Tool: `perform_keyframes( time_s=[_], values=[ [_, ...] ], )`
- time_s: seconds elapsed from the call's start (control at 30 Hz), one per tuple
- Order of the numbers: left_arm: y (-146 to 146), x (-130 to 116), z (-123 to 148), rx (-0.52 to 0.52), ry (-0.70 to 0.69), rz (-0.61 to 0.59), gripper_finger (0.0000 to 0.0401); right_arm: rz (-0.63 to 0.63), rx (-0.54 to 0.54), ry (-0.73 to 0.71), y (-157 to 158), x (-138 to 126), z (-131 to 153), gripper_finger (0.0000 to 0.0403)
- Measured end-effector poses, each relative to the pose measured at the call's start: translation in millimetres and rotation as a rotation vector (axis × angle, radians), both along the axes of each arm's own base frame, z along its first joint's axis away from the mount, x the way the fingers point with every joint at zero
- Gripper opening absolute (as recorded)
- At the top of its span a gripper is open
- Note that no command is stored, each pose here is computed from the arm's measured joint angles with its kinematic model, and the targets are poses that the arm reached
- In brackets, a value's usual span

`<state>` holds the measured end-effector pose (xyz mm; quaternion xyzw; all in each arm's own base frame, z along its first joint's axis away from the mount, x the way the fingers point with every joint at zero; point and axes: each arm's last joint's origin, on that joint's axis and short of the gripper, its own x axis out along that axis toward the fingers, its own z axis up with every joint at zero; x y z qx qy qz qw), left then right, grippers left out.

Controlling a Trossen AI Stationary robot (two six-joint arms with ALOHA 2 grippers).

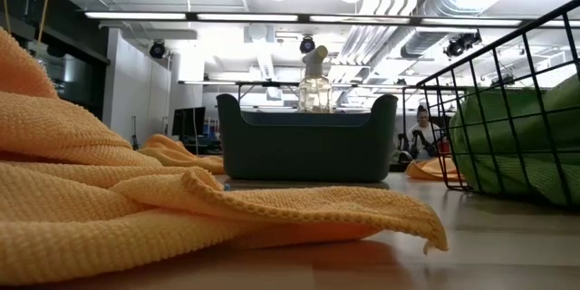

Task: Sort microfiber towel by color & place in baskets
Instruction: Put the green towel into the basket, then put the top right orange towel into the blue bin

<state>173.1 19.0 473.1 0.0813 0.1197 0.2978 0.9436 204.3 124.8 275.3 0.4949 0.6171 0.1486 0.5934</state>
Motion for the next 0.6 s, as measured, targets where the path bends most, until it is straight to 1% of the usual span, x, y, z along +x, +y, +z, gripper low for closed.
perform_keyframes(
  time_s=[0.1,0.17,0.27,0.33,0.37,0.43,0.53,0.6],
  values=[
    [0,0,0,0.000,0.000,0.000,0.0188,-0.059,-0.064,-0.112,-8,8,25,0.0258],
    [0,0,0,0.000,0.000,0.000,0.0188,-0.117,-0.156,-0.135,-17,9,32,0.0259],
    [0,0,0,0.000,0.000,0.000,0.0188,-0.180,-0.291,-0.049,-30,4,29,0.0259],
    [0,0,0,0.000,0.001,0.000,0.0188,-0.192,-0.348,0.025,-35,-1,21,0.0259],
    [0,0,0,0.000,0.001,-0.001,0.0188,-0.187,-0.363,0.063,-37,-3,16,0.0259],
    [0,0,0,0.000,0.003,-0.001,0.0188,-0.156,-0.349,0.097,-37,-5,9,0.0259],
    [0,0,0,-0.003,0.001,0.000,0.0188,-0.113,-0.321,0.070,-40,-4,11,0.0259],
    [0,0,0,-0.007,-0.001,0.000,0.0188,-0.146,-0.347,0.062,-48,-2,16,0.0259]
  ],
)
